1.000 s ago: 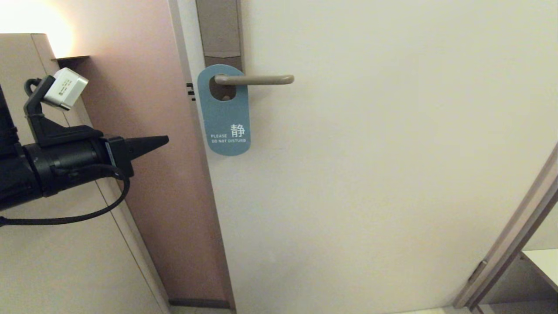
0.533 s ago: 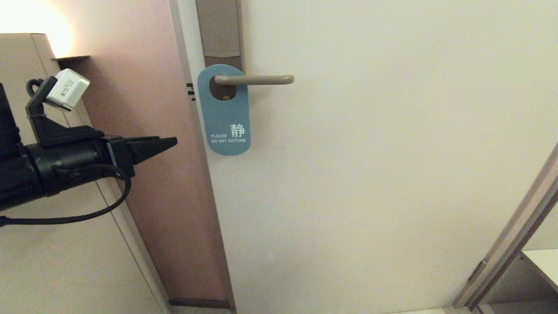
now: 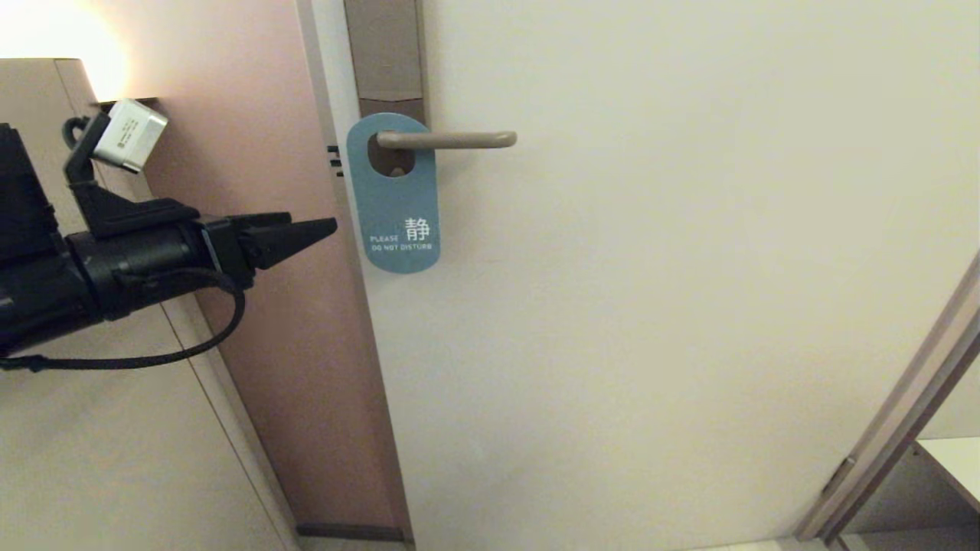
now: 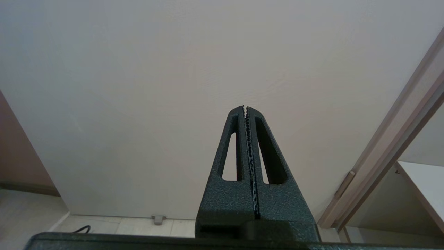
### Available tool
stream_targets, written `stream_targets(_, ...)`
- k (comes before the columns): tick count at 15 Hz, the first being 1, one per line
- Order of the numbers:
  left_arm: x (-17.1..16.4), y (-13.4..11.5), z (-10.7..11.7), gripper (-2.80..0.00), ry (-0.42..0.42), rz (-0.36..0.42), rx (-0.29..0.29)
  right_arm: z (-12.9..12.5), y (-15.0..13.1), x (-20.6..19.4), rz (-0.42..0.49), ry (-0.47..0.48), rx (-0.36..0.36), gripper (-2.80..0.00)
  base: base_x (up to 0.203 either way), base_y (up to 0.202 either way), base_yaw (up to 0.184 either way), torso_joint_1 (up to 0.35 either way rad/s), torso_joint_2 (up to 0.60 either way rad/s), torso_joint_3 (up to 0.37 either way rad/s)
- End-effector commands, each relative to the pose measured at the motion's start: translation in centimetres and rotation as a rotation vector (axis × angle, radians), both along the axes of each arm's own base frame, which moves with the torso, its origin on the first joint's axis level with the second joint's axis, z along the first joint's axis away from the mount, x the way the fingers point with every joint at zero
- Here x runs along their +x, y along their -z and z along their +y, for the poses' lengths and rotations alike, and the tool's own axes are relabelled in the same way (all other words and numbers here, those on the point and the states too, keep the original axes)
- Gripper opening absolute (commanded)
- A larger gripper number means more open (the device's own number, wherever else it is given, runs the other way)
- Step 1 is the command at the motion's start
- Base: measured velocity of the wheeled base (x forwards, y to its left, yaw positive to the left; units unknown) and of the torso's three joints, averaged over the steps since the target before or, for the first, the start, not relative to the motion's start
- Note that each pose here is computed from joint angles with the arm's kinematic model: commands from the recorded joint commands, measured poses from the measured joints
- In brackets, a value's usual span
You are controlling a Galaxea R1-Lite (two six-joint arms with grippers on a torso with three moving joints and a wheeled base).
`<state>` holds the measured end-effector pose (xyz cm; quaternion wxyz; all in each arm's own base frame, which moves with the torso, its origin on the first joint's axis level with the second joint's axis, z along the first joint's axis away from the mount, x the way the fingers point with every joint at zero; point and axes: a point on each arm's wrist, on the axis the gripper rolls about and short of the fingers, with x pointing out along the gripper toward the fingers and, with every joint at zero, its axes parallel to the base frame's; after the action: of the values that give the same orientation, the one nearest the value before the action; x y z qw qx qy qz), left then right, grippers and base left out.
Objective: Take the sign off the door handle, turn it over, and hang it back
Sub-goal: Take down the sign
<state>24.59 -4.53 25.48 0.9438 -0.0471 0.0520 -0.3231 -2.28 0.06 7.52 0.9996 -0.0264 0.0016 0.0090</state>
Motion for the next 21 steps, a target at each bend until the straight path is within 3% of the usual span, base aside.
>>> stream_targets(1,1.2,0.4,-0.2,0.00,0.037,0.013,-0.003,0.0,0.0,0.0,-0.001,-0.001,0.000,-2.80,0.000,0.000,0.000,0.000,0.00,0.000)
stream_targets(3,1.6,0.6,-0.2,0.00,0.086,0.024,-0.010,0.0,0.0,0.0,-0.001,0.000,-0.001,-2.80,0.000,0.000,0.000,0.000,0.00,0.000)
stream_targets(7,2.3,0.0,-0.6,0.00,0.218,0.080,-0.100,0.0,0.0,0.0,-0.001,-0.001,-0.001,-2.80,0.000,0.000,0.000,0.000,0.00,0.000)
stream_targets(11,4.4,1.1,-1.0,0.00,0.303,0.067,-0.147,0.0,0.0,0.0,-0.001,-0.001,-0.001,-2.80,0.000,0.000,0.000,0.000,0.00,0.000)
stream_targets(16,7.4,3.4,-1.7,0.00,0.326,0.026,-0.165,0.0,0.0,0.0,-0.001,-0.001,-0.001,-2.80,0.000,0.000,0.000,0.000,0.00,0.000)
stream_targets(21,8.0,4.4,-2.2,0.00,0.338,0.052,-0.168,0.0,0.0,0.0,-0.001,0.001,-0.001,-2.80,0.000,0.000,0.000,0.000,0.00,0.000)
